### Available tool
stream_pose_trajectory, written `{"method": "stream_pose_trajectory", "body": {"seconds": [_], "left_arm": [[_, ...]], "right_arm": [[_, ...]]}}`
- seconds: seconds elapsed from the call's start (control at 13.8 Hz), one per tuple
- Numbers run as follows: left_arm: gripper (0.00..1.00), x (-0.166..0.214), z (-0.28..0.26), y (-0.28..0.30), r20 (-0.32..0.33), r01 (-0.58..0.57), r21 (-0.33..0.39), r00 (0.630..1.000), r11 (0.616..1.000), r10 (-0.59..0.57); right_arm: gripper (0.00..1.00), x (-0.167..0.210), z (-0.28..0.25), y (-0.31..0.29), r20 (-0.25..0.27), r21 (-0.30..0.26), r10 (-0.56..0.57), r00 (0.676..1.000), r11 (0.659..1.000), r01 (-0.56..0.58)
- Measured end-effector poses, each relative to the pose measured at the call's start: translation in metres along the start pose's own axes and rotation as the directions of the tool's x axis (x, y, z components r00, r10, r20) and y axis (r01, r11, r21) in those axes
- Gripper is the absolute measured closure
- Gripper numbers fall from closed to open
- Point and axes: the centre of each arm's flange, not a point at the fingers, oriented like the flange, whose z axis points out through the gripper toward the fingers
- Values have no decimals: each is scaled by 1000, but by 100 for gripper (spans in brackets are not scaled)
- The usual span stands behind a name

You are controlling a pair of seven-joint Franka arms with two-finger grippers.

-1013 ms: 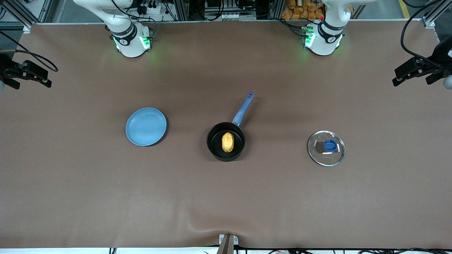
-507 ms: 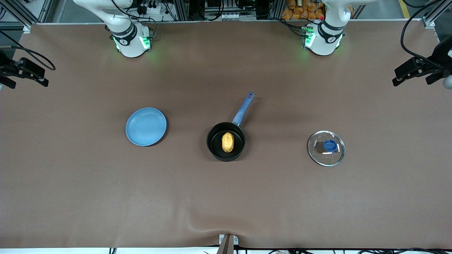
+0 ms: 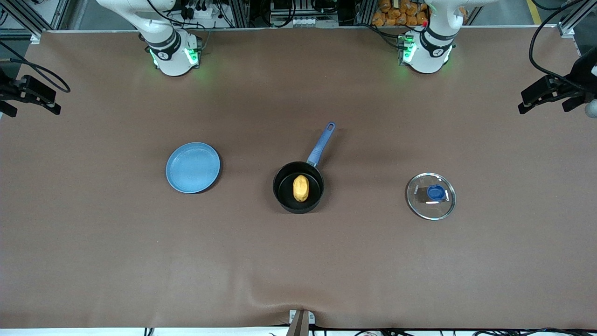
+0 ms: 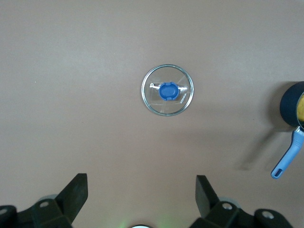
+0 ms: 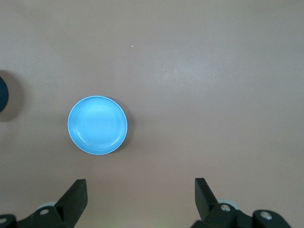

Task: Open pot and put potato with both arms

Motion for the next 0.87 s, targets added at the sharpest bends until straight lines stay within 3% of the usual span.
{"method": "stream_pose_trajectory", "body": {"seconds": [0.87], "left_arm": [[0,0,0,4,0,-6,-4,1000,1000,6]], "right_arm": [[0,2,2,2,5,1,4,1000,1000,-4]]}}
